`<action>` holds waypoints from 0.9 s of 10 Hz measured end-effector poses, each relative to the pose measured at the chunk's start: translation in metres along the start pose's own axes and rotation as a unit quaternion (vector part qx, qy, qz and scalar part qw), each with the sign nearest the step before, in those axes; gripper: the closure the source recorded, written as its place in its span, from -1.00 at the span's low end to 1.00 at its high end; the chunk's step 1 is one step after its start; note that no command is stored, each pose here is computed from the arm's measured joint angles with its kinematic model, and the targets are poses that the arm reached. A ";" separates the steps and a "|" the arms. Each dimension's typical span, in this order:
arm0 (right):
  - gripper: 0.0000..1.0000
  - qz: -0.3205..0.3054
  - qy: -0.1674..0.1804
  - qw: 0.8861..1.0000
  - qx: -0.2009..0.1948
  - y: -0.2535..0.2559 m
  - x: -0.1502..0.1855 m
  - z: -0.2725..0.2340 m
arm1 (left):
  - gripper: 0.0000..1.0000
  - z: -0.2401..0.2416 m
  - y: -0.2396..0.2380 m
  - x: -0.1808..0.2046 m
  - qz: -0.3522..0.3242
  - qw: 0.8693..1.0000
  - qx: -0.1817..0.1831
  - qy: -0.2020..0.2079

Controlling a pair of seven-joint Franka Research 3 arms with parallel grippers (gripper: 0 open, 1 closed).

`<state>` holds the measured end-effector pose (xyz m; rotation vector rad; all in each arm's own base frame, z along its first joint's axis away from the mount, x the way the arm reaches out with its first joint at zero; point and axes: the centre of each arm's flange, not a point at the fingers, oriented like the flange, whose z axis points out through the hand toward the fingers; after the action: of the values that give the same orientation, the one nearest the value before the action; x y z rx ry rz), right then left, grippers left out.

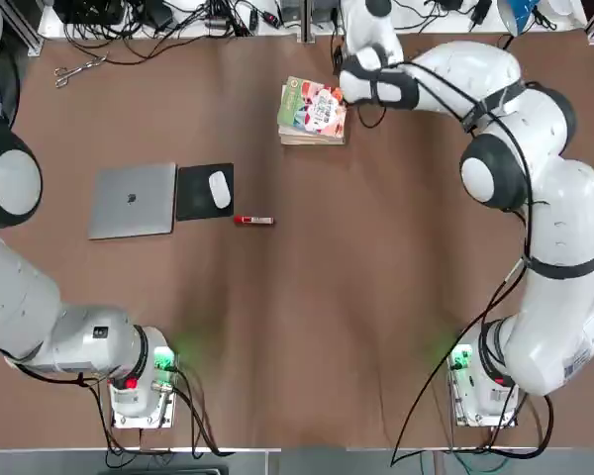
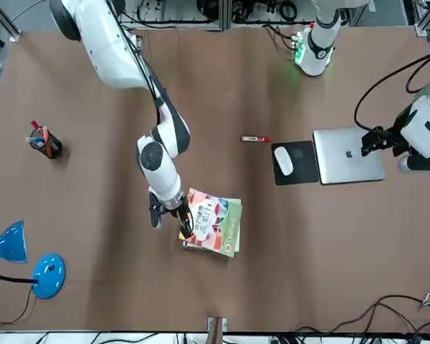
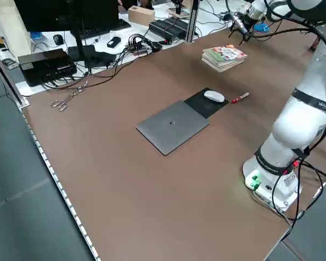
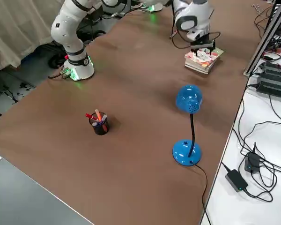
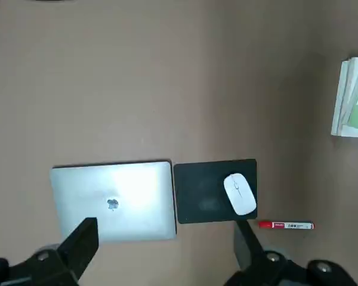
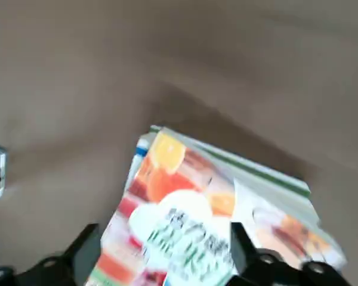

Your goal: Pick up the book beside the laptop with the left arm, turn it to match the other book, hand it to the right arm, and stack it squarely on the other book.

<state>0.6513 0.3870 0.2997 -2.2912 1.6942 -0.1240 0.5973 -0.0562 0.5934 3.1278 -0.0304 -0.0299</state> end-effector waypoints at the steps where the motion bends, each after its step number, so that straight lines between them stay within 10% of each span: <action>1: -1.00 -0.002 -0.002 1.000 0.002 -0.009 -0.006 -0.021 | -1.00 0.000 0.001 0.001 0.001 1.000 0.000 0.002; 5: -0.76 0.038 -0.019 0.999 0.032 -0.008 -0.039 -0.020 | -1.00 0.002 -0.001 0.005 -0.001 1.000 -0.001 0.002; 9: 0.57 0.109 -0.063 0.987 0.098 -0.006 -0.085 -0.001 | -1.00 0.003 -0.002 0.006 -0.002 1.000 -0.001 0.002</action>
<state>0.6302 0.4692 0.3111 -1.9186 1.7686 -0.0926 0.6035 -0.0545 0.5902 3.1255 -0.0254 -0.0242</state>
